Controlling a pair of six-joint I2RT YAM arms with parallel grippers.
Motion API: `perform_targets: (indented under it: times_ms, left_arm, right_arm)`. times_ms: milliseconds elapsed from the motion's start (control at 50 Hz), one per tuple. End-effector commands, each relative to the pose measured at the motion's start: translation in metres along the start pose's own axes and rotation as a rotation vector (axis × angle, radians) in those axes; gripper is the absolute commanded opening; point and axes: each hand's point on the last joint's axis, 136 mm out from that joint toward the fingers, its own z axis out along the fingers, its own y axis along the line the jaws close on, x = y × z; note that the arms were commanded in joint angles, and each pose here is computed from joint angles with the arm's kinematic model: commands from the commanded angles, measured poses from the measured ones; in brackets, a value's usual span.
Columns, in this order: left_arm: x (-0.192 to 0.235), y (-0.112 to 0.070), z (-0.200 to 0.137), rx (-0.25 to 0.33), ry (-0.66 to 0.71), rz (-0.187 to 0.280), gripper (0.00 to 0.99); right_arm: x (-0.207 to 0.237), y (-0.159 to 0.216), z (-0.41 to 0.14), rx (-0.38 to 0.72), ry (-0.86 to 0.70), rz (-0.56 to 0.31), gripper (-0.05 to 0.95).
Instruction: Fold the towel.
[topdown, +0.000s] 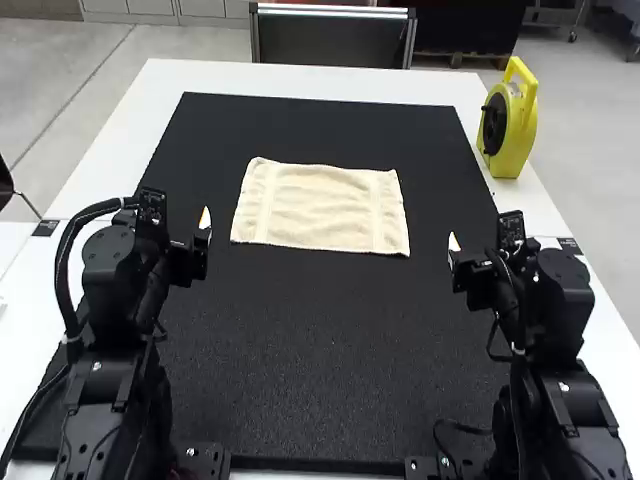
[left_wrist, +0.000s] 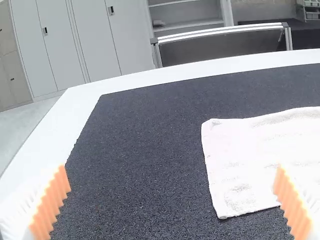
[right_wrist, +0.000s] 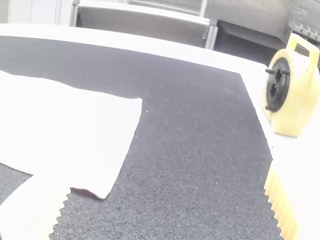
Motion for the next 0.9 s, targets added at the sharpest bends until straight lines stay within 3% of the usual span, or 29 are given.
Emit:
perform_targets:
  times_ms: [0,140,260,420,500,560,600,760,880]
  left_arm:
    - [-0.001,-0.001,0.000,0.007,-0.007,0.013,0.959]
    - [-0.005,-0.002,0.000,0.009,-0.026,0.021,0.957]
    - [-0.027,0.003,-0.001,-0.019,-0.116,0.130,0.954]
    - [-0.055,0.017,-0.007,-0.103,-0.221,0.173,0.902]
    - [-0.062,0.022,-0.009,-0.131,-0.248,0.165,0.902]
    - [-0.071,0.026,-0.012,-0.148,-0.287,0.100,0.905]
    - [-0.072,0.028,-0.013,-0.158,-0.294,0.089,0.910]
    - [-0.071,0.023,-0.012,-0.122,-0.289,0.056,0.916]
    - [-0.080,0.019,-0.014,-0.100,-0.323,0.058,0.916]
  right_arm:
    - [0.002,0.010,0.000,-0.055,-0.002,-0.011,0.91]
    - [-0.010,0.008,0.000,-0.045,-0.050,-0.024,0.91]
    - [-0.018,0.003,-0.001,-0.019,-0.082,-0.022,0.91]
    - [-0.044,-0.015,-0.004,0.072,-0.182,-0.002,0.90]
    - [-0.054,-0.022,-0.007,0.111,-0.224,-0.026,0.90]
    - [-0.056,-0.025,-0.008,0.128,-0.230,-0.048,0.90]
    - [-0.057,-0.029,-0.009,0.140,-0.231,-0.047,0.90]
    - [-0.052,-0.040,-0.010,0.173,-0.215,-0.050,0.90]
    - [-0.066,-0.044,-0.015,0.151,-0.280,-0.011,0.90]
